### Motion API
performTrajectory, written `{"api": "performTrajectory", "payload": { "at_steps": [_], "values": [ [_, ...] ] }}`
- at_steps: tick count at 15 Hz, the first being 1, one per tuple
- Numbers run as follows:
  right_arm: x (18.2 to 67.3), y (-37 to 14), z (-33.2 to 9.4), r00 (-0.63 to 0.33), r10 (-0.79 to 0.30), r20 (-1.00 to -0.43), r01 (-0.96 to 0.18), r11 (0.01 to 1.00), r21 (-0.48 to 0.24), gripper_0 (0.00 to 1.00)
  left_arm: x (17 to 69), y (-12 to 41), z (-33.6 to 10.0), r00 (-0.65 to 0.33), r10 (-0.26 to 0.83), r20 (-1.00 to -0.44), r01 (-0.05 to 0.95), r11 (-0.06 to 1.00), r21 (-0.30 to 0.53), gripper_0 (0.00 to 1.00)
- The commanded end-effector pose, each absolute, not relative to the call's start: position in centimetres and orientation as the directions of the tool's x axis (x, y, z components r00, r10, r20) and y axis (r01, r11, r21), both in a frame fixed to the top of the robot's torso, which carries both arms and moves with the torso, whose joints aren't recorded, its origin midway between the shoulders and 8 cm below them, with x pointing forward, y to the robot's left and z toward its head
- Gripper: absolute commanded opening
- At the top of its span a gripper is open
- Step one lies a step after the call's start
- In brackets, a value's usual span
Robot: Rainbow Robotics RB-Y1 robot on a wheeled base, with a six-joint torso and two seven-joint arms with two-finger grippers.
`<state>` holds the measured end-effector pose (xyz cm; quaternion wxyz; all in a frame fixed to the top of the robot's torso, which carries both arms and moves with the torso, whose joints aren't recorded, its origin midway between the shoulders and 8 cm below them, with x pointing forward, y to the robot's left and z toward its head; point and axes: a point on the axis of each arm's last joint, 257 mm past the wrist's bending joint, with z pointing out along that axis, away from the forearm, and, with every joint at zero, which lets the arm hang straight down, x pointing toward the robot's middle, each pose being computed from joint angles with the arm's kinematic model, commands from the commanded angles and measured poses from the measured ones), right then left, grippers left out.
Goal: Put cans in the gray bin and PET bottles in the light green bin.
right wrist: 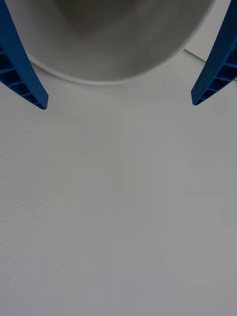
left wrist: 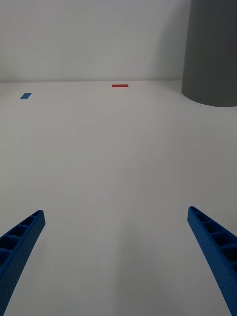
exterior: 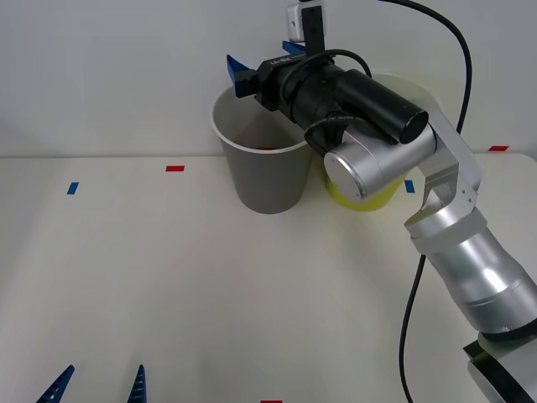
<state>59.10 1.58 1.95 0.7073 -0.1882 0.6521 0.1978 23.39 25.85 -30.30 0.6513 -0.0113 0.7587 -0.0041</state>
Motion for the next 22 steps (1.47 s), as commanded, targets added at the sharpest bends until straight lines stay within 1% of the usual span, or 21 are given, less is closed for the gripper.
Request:
{"api": "performTrajectory", "payload": {
  "at_steps": [1, 3, 5, 9, 13, 16, 17, 19, 20, 21, 22],
  "values": [
    [54.9, -0.7, 2.1, 0.117, 0.050, -0.992, -0.533, 0.846, -0.020, 1.00, 23.4, 25.8, -30.3, -0.151, -0.022, -0.988, -0.012, 1.000, -0.021, 1.00],
    [52.3, -3.0, 1.7, 0.142, 0.028, -0.990, -0.526, 0.849, -0.051, 1.00, 23.4, 25.8, -30.3, -0.151, -0.022, -0.988, -0.012, 1.000, -0.021, 1.00],
    [50.3, -5.8, 1.2, 0.150, 0.013, -0.989, -0.501, 0.863, -0.065, 1.00, 23.4, 25.8, -30.3, -0.151, -0.022, -0.988, -0.012, 1.000, -0.021, 1.00],
    [46.3, -12.1, -1.5, 0.126, -0.033, -0.992, -0.412, 0.908, -0.082, 1.00, 23.4, 25.8, -30.3, -0.151, -0.022, -0.988, -0.012, 1.000, -0.021, 1.00],
    [44.0, -16.2, -4.8, 0.060, -0.042, -0.997, -0.330, 0.942, -0.059, 1.00, 23.4, 25.8, -30.3, -0.151, -0.022, -0.988, -0.012, 1.000, -0.021, 1.00],
    [42.9, -18.9, -8.5, -0.020, -0.014, -1.000, -0.254, 0.967, -0.009, 1.00, 23.4, 25.8, -30.3, -0.151, -0.022, -0.988, -0.012, 1.000, -0.021, 1.00],
    [42.6, -19.5, -9.4, -0.039, -0.005, -0.999, -0.234, 0.972, 0.004, 1.00, 23.4, 25.8, -30.3, -0.151, -0.022, -0.988, -0.012, 1.000, -0.021, 1.00],
    [41.8, -20.9, -11.3, -0.071, -0.005, -0.997, -0.167, 0.986, 0.007, 1.00, 23.4, 25.8, -30.3, -0.151, -0.022, -0.988, -0.012, 1.000, -0.021, 1.00],
    [41.6, -21.2, -11.9, -0.084, 0.007, -0.996, -0.152, 0.988, 0.019, 1.00, 23.4, 25.8, -30.3, -0.151, -0.022, -0.988, -0.012, 1.000, -0.021, 1.00],
    [41.1, -21.4, -12.6, -0.096, 0.040, -0.995, -0.130, 0.990, 0.052, 1.00, 23.4, 25.8, -30.3, -0.151, -0.022, -0.988, -0.012, 1.000, -0.021, 1.00],
    [40.8, -21.7, -13.0, -0.097, 0.050, -0.994, -0.109, 0.992, 0.061, 1.00, 23.4, 25.8, -30.3, -0.151, -0.022, -0.988, -0.012, 1.000, -0.021, 1.00]
  ]
}}
